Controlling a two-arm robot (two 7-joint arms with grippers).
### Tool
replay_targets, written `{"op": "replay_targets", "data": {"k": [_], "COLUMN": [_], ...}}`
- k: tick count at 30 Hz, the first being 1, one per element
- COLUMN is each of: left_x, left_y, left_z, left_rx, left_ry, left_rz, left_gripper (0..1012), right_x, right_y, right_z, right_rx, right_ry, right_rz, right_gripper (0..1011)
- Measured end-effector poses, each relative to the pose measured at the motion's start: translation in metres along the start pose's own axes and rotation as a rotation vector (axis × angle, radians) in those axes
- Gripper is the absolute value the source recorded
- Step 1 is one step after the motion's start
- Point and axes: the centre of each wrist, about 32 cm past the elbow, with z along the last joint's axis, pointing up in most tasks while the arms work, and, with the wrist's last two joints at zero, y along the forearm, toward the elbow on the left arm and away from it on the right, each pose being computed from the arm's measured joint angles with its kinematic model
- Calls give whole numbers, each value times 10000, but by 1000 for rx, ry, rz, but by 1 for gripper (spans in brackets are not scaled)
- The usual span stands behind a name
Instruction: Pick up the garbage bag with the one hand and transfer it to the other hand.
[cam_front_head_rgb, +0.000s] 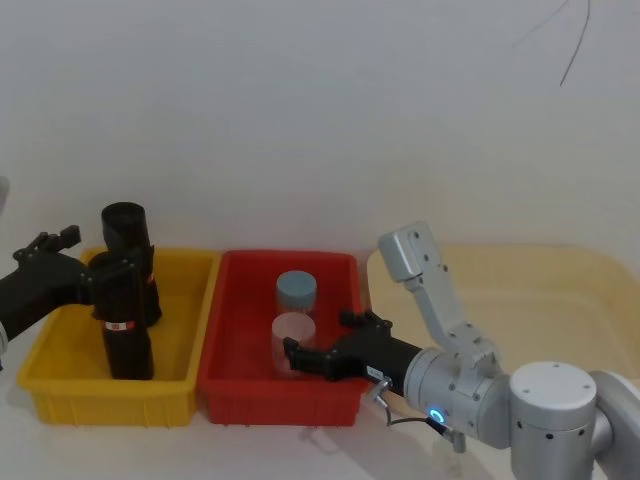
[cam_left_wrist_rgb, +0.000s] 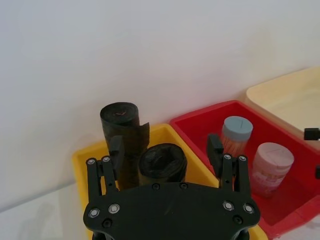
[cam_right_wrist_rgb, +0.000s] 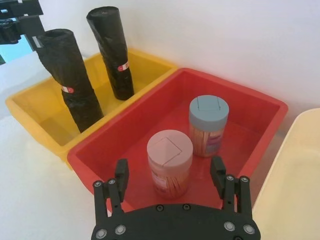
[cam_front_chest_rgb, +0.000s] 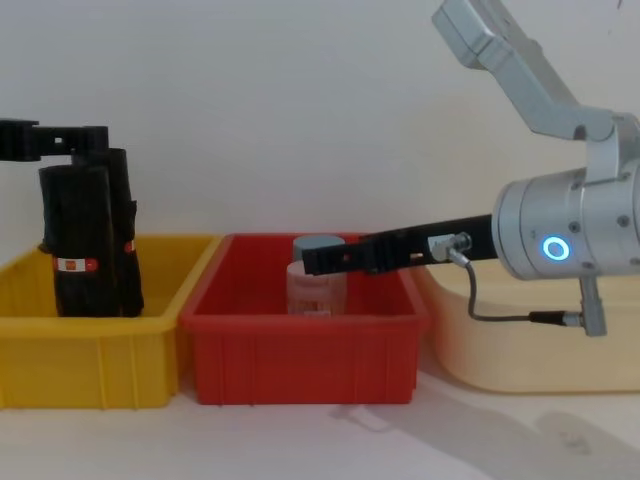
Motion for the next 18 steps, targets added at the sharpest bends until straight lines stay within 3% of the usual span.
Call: {"op": "replay_targets", "data": {"k": [10,18], "left_x": [21,28], "left_y": [-47,-79], "left_z": [-72,-151], "left_rx": [5,24], "left_ry": [48,65], "left_rz": [-41,-45], "left_gripper": [1001,1002], "right_x": [-4,6], "right_y": [17,28], "right_z": [5,5], "right_rx": [6,5], "right_ry": [-3,-3], "right_rz": [6,8], "right_gripper": [1001,1001]}}
